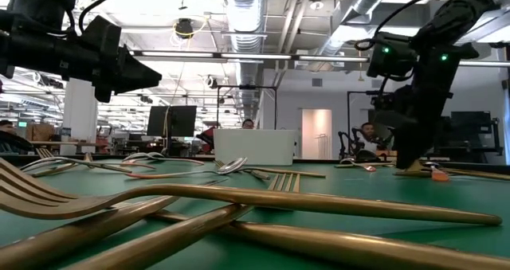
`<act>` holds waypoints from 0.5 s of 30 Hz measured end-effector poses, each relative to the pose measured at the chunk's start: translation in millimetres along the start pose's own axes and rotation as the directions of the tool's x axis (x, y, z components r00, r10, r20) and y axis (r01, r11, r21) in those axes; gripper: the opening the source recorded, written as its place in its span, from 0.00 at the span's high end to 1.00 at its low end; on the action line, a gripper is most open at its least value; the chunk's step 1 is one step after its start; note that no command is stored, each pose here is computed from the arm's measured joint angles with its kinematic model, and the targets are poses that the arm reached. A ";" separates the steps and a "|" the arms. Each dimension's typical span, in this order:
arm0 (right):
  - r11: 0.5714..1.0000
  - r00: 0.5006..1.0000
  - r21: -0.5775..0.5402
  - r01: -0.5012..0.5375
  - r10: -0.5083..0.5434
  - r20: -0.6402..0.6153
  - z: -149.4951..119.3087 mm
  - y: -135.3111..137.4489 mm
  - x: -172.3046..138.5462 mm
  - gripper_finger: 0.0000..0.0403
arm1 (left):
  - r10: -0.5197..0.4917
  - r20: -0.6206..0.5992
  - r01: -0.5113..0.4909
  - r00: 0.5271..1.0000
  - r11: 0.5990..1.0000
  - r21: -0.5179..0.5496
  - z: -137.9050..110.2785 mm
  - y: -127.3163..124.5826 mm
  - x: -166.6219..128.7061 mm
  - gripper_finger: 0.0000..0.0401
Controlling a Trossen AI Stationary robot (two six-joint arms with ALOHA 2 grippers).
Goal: Sort silverware by color (type)
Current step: Put the gold fork into the transparent bin
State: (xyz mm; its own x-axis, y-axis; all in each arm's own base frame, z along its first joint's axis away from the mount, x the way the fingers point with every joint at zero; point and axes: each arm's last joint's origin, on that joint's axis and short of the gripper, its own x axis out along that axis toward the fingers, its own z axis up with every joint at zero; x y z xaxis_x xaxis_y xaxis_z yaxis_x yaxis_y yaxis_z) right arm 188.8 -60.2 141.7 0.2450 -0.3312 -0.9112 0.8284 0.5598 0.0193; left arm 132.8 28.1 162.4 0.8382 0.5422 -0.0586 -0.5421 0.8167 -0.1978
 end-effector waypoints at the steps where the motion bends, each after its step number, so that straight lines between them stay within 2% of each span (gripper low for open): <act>1: 1.000 1.000 -0.006 -0.010 0.010 0.012 1.1 1.0 -0.1 0.87 | 0.000 0.000 0.000 1.000 1.000 -0.003 0.0 0.0 0.0 0.74; 4: 0.998 0.997 -0.019 -0.052 0.053 0.051 5.0 3.4 -2.9 0.96 | 0.000 0.000 0.000 1.000 0.999 -0.041 0.0 0.0 0.0 0.74; 9: 0.987 0.972 0.001 -0.159 0.157 0.173 14.5 6.0 -19.0 0.92 | -0.028 -0.006 0.027 1.000 0.995 -0.097 -0.2 -1.0 -0.2 0.74; 15: 0.950 0.887 0.025 -0.313 0.283 0.365 22.7 1.0 -56.7 0.96 | -0.042 -0.008 0.041 0.999 0.994 -0.101 -0.5 -2.8 -0.8 0.75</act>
State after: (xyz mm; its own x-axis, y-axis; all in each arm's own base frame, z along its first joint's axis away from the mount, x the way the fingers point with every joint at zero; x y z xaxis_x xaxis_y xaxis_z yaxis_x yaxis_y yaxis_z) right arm 187.2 -58.0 202.7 0.6351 -0.4126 -0.6530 0.7225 0.6163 0.3134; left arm 133.7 25.3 162.6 0.8605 0.5062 -0.0578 -0.4988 0.8140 -0.2978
